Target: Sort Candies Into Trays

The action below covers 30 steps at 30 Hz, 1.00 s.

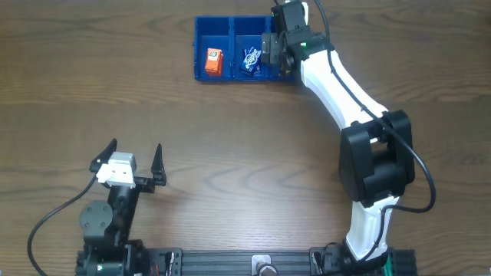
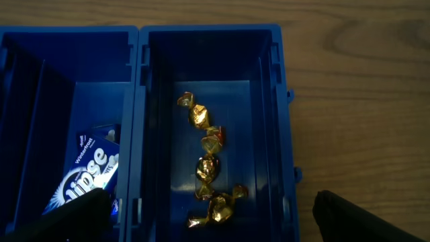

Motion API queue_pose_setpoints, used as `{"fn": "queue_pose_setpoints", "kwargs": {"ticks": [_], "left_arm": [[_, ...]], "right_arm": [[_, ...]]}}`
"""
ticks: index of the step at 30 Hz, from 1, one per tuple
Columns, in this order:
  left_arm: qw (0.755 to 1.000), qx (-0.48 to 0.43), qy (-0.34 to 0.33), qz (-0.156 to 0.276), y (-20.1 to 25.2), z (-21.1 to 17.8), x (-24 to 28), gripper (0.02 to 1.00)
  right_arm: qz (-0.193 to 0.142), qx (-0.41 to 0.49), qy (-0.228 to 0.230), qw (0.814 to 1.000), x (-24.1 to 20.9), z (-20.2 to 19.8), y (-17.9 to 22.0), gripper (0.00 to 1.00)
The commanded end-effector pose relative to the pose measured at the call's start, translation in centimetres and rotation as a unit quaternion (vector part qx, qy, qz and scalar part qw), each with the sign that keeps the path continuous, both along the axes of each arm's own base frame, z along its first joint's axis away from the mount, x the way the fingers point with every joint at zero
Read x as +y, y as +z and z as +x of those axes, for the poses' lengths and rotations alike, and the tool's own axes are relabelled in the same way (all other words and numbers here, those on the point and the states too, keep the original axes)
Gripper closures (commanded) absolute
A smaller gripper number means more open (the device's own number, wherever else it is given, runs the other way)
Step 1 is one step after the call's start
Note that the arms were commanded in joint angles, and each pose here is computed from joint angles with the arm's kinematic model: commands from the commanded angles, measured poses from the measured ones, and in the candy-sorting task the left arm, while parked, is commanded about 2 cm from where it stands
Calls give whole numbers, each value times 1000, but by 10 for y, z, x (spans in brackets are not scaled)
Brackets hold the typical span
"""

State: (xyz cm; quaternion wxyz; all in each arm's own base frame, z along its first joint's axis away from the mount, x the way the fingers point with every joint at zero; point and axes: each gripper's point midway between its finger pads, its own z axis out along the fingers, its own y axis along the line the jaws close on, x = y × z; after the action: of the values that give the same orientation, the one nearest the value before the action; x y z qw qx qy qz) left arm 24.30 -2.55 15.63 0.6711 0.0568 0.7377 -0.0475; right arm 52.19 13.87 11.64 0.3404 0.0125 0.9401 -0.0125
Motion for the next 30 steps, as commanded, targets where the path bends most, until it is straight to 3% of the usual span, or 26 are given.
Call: {"fn": "queue_pose_setpoints", "kwargs": {"ticks": [1,9,13,18,23,28,30], "left_arm": [[1000,23,-6,6,-16,-1,-2,20],[1000,23,-6,6,-16,-1,-2,20],[1000,23,-6,6,-16,-1,-2,20],[1000,23,-6,6,-16,-1,-2,20],[1000,23,-6,6,-16,-1,-2,23],[1000,23,-6,6,-16,-1,-2,23],[1000,23,-6,6,-16,-1,-2,23]], "right_arm": [[-2,-38,-15,999,-18,-14,62,3],[-51,-61,-27,996,-87,-83,162,3],[-47,-74,-25,996,-99,-132,191,3],[-9,-92,-16,996,-113,-202,174,3],[39,-171,-19,984,-128,-254,152,3],[54,-282,-14,958,-129,-278,144,5],[71,-341,6,937,-123,-282,141,3]]}}
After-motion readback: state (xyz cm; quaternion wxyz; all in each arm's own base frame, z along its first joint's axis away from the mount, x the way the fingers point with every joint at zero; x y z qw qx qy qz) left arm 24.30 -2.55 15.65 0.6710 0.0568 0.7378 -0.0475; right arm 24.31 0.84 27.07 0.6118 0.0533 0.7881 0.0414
